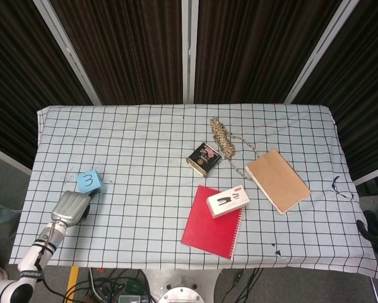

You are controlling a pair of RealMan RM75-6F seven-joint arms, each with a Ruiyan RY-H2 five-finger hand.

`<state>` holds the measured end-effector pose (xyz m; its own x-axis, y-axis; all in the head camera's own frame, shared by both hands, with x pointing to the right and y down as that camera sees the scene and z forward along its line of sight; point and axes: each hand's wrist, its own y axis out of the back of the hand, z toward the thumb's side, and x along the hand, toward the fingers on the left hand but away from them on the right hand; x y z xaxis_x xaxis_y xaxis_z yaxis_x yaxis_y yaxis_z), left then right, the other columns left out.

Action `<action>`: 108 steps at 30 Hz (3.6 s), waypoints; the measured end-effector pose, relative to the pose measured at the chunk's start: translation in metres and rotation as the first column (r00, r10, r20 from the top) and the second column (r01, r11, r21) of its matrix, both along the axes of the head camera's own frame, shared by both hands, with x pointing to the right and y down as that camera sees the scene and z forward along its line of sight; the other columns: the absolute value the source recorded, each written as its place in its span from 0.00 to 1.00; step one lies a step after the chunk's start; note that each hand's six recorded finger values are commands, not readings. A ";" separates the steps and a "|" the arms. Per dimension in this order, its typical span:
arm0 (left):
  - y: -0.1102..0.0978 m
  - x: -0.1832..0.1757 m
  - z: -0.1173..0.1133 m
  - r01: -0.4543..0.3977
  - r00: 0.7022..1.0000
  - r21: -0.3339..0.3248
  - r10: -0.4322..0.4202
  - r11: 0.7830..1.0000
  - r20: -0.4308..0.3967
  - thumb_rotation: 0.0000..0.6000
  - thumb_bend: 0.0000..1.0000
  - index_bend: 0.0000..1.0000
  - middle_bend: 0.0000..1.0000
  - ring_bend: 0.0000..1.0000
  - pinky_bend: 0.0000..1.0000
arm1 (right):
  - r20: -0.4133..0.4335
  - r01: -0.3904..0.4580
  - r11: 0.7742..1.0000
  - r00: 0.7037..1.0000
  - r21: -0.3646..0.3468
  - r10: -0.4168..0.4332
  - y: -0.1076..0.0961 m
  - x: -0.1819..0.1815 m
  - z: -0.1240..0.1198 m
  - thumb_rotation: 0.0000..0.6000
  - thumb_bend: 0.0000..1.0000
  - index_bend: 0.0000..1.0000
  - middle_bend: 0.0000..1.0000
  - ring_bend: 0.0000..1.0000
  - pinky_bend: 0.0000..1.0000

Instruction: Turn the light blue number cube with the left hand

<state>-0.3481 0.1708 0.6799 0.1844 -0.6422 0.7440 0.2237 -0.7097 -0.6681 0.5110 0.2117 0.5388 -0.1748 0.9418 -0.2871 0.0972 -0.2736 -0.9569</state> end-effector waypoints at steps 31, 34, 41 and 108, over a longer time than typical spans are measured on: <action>-0.083 0.005 0.018 -0.009 0.993 -0.035 0.013 0.999 0.121 1.00 0.74 0.17 0.86 0.91 0.88 | -0.013 -0.004 1.000 1.000 -0.031 0.004 0.000 0.000 0.010 1.00 0.21 0.00 0.00 0.00 0.00; -0.088 0.004 0.020 0.000 0.991 -0.044 0.006 0.999 0.130 1.00 0.75 0.17 0.86 0.91 0.88 | -0.012 -0.004 0.999 1.000 -0.040 0.004 0.000 0.000 0.012 1.00 0.21 0.00 0.00 0.00 0.00; -0.105 -0.002 0.022 0.028 0.988 -0.059 -0.019 0.998 0.151 1.00 0.75 0.17 0.86 0.91 0.88 | -0.014 -0.011 0.999 1.000 -0.037 0.010 -0.001 0.001 0.013 1.00 0.21 0.00 0.00 0.00 0.00; -0.159 -0.077 -0.049 0.176 0.952 0.292 -0.238 0.940 0.193 1.00 0.56 0.17 0.80 0.86 0.83 | -0.006 -0.007 1.000 1.000 -0.016 0.006 -0.001 -0.003 0.007 1.00 0.22 0.00 0.00 0.00 0.00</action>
